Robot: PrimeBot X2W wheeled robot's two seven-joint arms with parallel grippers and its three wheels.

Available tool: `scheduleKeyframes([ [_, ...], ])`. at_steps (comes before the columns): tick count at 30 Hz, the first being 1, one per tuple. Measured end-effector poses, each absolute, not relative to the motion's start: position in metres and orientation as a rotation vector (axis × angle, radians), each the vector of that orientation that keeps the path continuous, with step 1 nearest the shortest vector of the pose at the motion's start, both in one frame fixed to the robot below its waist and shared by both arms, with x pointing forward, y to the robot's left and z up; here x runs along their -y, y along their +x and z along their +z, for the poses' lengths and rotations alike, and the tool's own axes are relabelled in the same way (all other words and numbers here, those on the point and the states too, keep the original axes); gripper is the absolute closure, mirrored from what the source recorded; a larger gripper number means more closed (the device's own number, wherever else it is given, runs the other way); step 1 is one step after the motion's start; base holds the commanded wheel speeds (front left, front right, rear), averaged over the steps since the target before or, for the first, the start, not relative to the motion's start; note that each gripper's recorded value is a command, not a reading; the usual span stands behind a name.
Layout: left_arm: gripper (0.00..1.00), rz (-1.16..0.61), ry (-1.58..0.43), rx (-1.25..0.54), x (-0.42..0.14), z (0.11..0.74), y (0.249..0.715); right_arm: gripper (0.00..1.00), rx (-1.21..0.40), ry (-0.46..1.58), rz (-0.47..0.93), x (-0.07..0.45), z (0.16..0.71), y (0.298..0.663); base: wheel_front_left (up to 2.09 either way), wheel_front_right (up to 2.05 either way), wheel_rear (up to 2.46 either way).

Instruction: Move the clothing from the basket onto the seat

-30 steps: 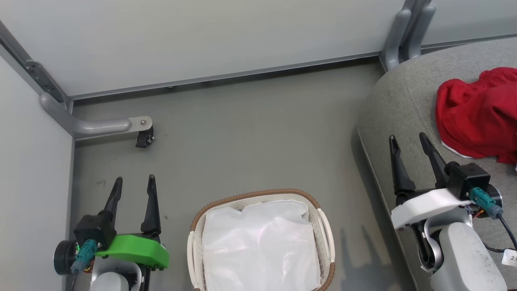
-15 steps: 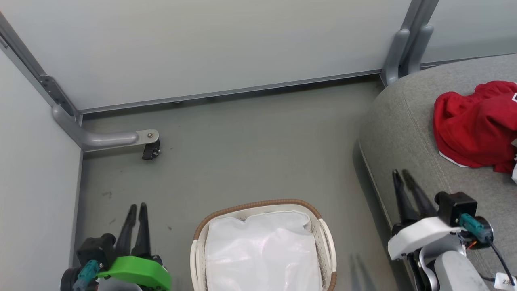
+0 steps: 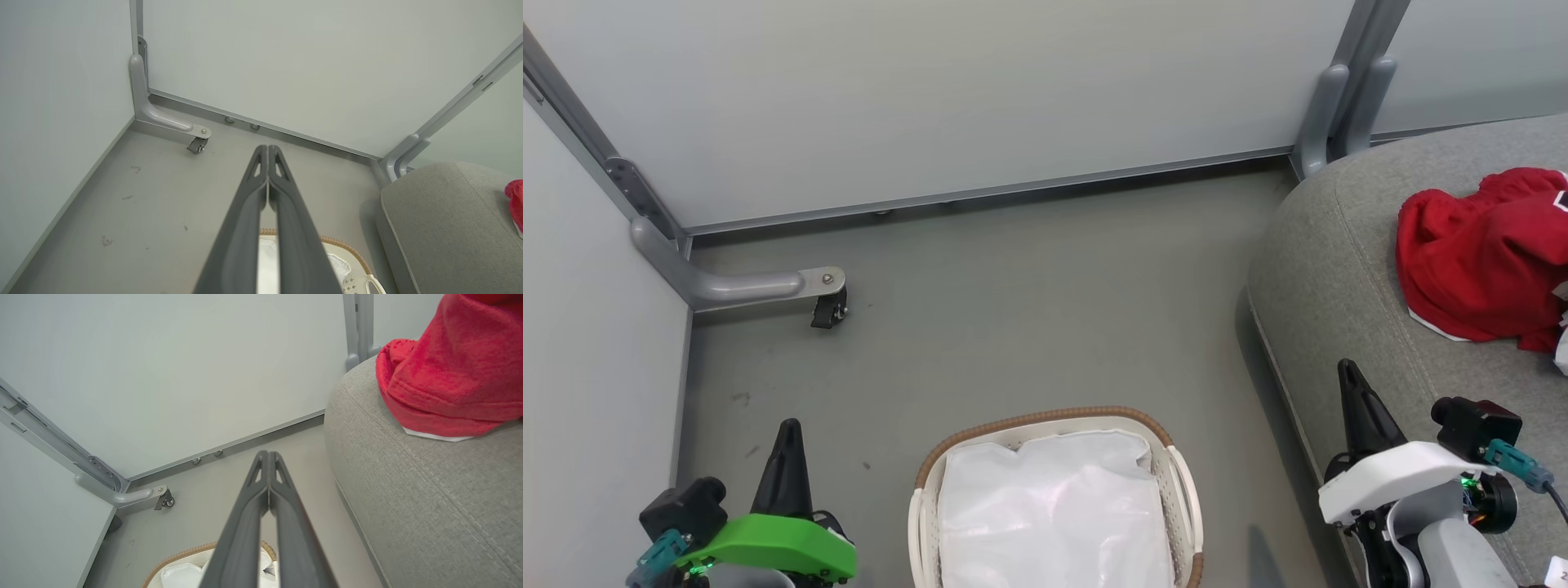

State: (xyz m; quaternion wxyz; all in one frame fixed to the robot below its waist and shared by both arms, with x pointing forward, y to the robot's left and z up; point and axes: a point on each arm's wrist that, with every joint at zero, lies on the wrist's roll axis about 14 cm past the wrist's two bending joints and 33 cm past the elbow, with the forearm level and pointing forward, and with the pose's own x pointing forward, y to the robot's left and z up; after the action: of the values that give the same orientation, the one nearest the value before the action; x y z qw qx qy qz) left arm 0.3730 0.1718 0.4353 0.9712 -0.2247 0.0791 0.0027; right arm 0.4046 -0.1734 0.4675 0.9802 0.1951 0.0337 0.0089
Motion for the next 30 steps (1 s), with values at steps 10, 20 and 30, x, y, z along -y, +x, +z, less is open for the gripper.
scheduleKeyframes([
  [10,1.00,0.049,-0.604,-0.160,-0.179,0.438,0.374,1.00,-0.072,0.555,-0.019,0.180,0.470,0.404,0.00,0.00,0.00],
  [20,1.00,0.075,-0.743,-0.151,-0.184,0.443,0.375,1.00,-0.072,0.700,-0.042,0.185,0.473,0.403,0.00,0.00,0.00],
  [30,1.00,0.094,-0.872,-0.143,-0.188,0.447,0.377,1.00,-0.074,0.835,-0.058,0.188,0.474,0.401,0.00,0.00,0.00],
])
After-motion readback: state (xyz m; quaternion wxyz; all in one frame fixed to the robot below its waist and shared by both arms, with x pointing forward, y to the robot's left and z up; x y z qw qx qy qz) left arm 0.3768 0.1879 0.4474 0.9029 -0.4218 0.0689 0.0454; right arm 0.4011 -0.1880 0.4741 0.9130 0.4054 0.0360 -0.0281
